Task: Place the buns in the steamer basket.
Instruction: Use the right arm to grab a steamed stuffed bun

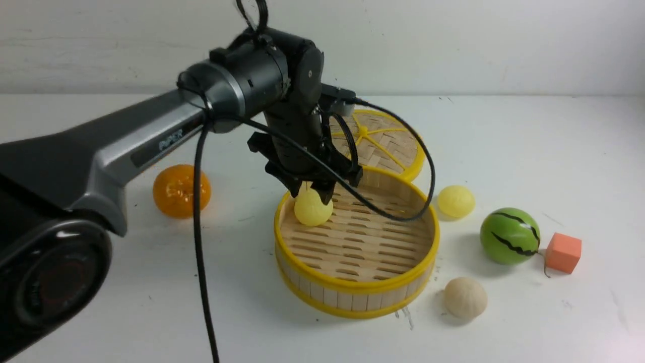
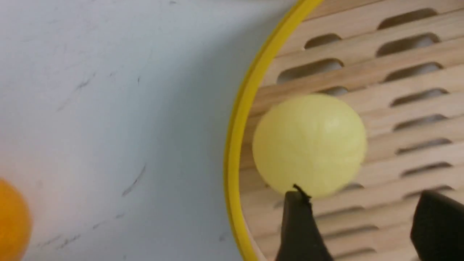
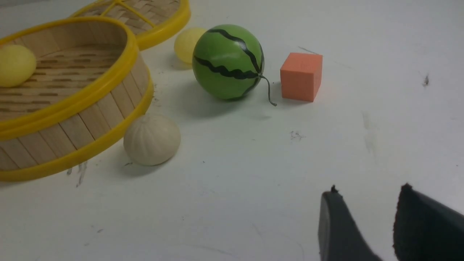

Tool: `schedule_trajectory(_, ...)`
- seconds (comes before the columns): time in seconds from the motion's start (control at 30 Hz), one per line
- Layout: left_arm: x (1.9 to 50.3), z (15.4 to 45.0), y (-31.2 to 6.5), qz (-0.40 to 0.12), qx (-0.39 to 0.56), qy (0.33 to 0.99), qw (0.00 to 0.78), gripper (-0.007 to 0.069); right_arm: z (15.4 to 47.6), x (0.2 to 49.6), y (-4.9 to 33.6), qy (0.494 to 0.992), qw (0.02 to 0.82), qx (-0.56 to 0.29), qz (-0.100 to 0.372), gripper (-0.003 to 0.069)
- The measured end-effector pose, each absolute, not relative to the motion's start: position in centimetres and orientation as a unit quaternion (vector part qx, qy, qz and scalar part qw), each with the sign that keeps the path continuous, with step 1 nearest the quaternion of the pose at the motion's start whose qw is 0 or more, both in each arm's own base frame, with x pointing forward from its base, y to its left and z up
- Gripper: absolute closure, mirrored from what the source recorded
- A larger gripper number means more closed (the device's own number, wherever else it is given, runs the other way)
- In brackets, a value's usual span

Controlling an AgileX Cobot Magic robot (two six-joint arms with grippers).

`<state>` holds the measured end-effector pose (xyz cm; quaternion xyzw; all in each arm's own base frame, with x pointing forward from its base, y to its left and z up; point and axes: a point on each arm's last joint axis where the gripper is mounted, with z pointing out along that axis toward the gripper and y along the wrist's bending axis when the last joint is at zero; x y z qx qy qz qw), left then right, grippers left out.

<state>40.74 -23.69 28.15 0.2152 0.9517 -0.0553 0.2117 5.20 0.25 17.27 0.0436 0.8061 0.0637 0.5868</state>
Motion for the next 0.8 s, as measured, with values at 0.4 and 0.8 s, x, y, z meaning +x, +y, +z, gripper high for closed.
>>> schedule_trajectory(0.4,26.6,43.4,-15.5,-0.111,0.180,0.917,0.339,0.0638,17.3,5.2,0.2,0.806,0.587,0.044,0.064,0.0420)
schedule_trajectory(0.8,11.9,32.5,-7.4,-0.213,0.138,0.828,0.500,0.0638,17.3,5.2,0.2,0.806,0.587,0.044,0.064,0.0420)
